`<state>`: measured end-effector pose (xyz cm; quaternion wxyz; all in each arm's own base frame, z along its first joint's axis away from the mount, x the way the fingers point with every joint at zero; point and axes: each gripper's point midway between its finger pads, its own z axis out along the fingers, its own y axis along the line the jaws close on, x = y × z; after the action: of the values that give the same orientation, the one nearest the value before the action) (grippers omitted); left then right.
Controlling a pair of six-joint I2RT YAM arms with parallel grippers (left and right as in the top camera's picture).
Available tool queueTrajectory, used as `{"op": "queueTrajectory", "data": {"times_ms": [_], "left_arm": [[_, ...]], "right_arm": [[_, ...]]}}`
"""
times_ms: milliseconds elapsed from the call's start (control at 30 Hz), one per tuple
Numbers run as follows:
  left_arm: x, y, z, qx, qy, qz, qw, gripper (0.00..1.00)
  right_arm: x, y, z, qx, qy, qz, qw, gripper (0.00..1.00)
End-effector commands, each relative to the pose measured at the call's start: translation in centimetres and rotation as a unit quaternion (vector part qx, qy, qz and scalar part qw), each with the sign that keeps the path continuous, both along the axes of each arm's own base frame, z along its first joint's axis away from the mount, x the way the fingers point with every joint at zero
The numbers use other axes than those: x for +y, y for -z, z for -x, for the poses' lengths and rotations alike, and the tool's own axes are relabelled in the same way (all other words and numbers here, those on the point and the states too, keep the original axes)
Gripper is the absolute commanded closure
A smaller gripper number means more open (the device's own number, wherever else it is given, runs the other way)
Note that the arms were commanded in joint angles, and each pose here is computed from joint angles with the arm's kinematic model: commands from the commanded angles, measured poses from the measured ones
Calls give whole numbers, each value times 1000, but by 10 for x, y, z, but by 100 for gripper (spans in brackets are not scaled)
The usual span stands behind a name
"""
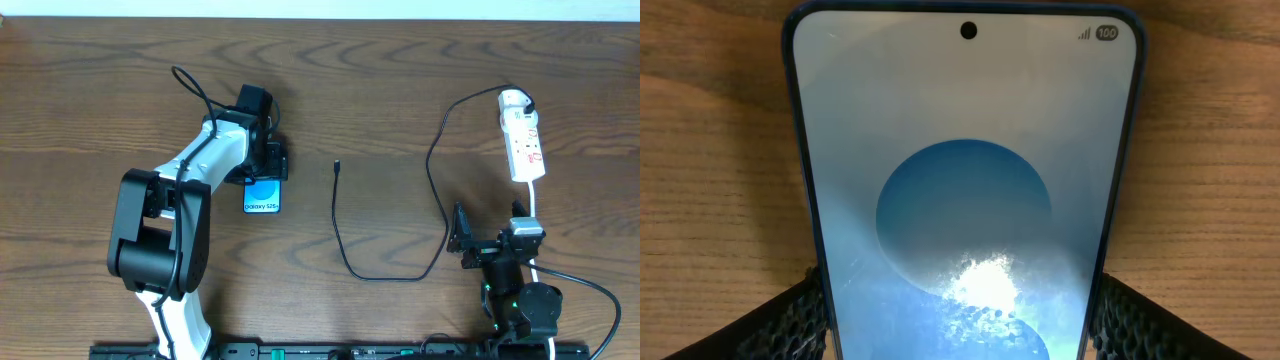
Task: Plug charger to phone and switch on socket
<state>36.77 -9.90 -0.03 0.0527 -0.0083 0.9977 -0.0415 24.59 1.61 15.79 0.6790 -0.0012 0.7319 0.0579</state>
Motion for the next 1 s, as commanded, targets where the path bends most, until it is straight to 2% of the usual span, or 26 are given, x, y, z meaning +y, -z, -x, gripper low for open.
{"op": "queueTrajectory", "data": {"times_ms": [0, 500, 533, 967], "left_arm": [[1, 21, 11, 32, -5, -6, 999, 19], [1, 21, 10, 29, -14, -5, 999, 19], [1, 21, 10, 29, -14, -5, 999, 2], [1, 21, 12, 34, -14, -6, 999, 2]], "right_arm": [[-1, 0, 0, 0, 3, 3, 1000, 1], [-1, 0, 0, 0, 3, 3, 1000, 1], [-1, 0, 0, 0, 3, 3, 1000, 1], [-1, 0, 0, 0, 3, 3, 1000, 1]]}}
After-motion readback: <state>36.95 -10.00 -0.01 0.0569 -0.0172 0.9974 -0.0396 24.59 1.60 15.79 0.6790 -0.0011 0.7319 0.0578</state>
